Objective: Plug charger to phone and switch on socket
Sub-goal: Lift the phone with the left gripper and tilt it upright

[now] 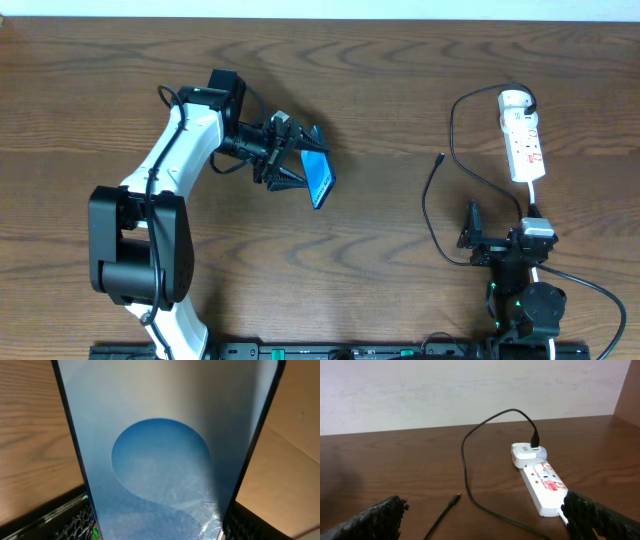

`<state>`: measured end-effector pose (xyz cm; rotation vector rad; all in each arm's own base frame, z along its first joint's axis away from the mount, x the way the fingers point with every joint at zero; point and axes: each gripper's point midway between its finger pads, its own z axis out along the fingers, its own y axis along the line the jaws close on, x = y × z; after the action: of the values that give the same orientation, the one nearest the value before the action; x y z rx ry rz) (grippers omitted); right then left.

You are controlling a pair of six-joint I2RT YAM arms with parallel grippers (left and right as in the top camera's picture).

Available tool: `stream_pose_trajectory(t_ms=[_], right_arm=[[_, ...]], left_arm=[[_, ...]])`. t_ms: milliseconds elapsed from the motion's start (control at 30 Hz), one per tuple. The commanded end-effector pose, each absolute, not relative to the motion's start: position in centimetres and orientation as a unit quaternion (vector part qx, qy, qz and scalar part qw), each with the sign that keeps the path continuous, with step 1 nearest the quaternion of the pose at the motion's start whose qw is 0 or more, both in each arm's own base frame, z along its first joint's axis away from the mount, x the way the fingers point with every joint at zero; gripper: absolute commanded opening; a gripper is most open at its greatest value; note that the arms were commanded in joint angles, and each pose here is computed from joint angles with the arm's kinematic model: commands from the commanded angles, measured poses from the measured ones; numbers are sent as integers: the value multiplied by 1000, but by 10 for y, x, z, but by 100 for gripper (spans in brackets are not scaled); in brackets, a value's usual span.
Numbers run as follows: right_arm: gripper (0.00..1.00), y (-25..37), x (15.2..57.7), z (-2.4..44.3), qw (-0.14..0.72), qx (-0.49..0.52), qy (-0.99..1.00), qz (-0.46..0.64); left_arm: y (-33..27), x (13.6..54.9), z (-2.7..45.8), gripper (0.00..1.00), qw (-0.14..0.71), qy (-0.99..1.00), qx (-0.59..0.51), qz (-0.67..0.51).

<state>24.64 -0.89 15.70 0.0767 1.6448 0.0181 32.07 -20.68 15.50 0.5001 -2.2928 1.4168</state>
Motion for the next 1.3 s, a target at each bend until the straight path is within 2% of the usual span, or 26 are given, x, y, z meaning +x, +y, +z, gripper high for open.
stream_pose_trajectory(t_ms=[0, 1267], right_arm=[[99, -7, 246, 156, 679, 26, 734, 6], [99, -7, 246, 156, 679, 26, 734, 7]], left_arm=[[-213, 318, 173, 70, 201, -800, 162, 542], [-214, 319, 176, 70, 241, -782, 219, 532]])
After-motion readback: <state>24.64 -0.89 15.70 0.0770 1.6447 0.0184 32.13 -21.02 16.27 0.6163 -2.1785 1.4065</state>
